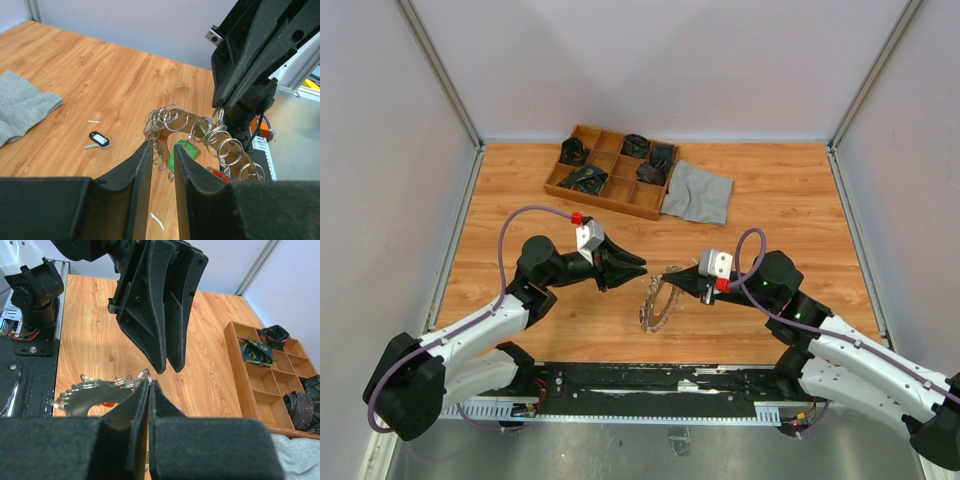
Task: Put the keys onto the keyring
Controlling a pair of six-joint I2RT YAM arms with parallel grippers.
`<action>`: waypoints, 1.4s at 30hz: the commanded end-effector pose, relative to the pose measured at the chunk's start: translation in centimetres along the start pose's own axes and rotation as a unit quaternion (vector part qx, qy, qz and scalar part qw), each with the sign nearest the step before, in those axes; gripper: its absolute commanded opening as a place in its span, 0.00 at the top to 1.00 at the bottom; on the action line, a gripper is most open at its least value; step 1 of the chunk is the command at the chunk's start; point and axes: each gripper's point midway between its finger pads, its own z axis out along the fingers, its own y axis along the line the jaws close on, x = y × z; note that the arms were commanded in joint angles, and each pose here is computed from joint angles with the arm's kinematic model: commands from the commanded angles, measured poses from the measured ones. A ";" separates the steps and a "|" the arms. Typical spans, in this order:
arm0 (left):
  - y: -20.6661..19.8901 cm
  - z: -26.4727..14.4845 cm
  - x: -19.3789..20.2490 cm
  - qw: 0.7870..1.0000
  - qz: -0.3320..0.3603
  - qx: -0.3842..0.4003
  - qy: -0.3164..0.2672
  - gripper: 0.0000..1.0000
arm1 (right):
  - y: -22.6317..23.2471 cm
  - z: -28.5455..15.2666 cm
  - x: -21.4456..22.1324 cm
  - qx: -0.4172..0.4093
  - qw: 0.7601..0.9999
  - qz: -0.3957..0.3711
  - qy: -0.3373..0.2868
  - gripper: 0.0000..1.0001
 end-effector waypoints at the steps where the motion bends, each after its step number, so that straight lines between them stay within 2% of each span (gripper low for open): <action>1: -0.9 0.7 -1.2 0.999 0.024 0.027 -0.016 0.71 | -1.7 0.1 -3.1 0.024 0.998 -0.031 -0.041 1.00; 42: -2.5 1.0 -2.2 0.998 0.044 0.043 -0.031 0.46 | -2.0 0.8 -2.2 0.028 0.999 -0.019 -0.029 1.00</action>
